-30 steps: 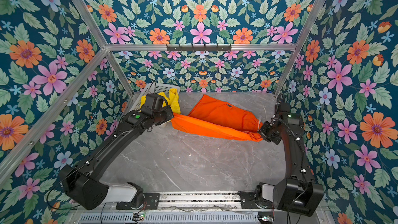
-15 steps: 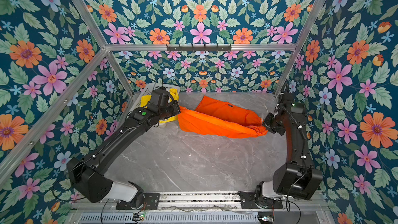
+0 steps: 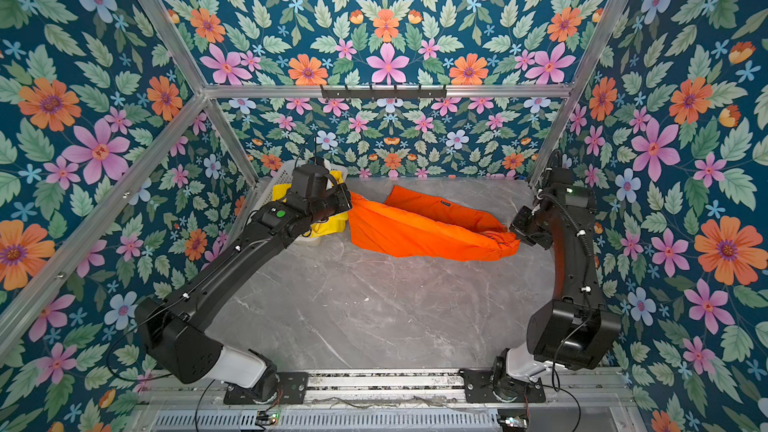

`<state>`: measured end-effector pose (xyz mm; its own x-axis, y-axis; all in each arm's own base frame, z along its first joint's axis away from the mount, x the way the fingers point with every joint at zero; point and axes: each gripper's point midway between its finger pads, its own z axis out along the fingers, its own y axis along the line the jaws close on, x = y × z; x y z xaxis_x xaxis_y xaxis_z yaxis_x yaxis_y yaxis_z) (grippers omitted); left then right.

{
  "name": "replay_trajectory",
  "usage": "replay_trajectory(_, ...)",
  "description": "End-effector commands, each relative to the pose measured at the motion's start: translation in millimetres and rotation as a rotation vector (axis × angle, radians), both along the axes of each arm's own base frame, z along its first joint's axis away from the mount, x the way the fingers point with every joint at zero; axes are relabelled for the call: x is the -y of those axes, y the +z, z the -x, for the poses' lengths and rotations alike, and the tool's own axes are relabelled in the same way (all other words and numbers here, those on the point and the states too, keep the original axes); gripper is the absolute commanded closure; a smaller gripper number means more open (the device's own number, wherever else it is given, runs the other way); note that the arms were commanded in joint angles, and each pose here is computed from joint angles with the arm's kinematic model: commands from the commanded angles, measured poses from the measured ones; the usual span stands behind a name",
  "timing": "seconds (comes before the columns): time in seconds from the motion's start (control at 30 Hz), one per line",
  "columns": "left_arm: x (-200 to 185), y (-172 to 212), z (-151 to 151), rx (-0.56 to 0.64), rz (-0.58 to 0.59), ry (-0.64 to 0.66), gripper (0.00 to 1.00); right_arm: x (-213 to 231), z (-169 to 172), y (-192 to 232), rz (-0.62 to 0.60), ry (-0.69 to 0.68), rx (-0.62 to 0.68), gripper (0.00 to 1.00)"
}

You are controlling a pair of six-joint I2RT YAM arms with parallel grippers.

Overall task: Fold and stack the shorts
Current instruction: 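Lift the near edge with both grippers and fold it toward the far edge, then lower the folded edge onto the far edge with both grippers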

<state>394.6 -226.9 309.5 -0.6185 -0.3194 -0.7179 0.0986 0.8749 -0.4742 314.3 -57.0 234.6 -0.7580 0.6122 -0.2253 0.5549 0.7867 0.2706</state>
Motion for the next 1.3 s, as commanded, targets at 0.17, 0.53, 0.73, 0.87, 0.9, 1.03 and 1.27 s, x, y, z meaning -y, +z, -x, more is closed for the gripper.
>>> replay_trajectory(0.17, 4, 4, -14, 0.047, -0.022, -0.002, 1.00, 0, -5, -2, -0.009, -0.003, 0.000, 0.95)
replay_trajectory(0.53, 18, -9, -33, 0.046, -0.034, -0.021, 1.00, 3, -18, -13, -0.019, -0.006, -0.016, 0.95)
replay_trajectory(0.73, 23, -18, -47, 0.045, -0.043, -0.013, 1.00, 8, -30, -18, -0.014, -0.012, -0.022, 0.95)
replay_trajectory(0.87, 27, -25, -58, 0.044, -0.043, -0.007, 1.00, 10, -42, -27, -0.026, -0.019, -0.039, 0.95)
replay_trajectory(0.9, 27, -26, -61, 0.045, -0.044, -0.001, 1.00, 11, -45, -28, -0.029, -0.022, -0.040, 0.95)
replay_trajectory(1.03, 23, -30, -73, 0.062, -0.045, 0.027, 1.00, 12, -55, -32, -0.041, -0.029, -0.039, 0.95)
replay_trajectory(1.27, 22, -34, -92, 0.089, -0.031, 0.051, 1.00, 14, -74, -37, -0.063, -0.041, -0.031, 0.95)
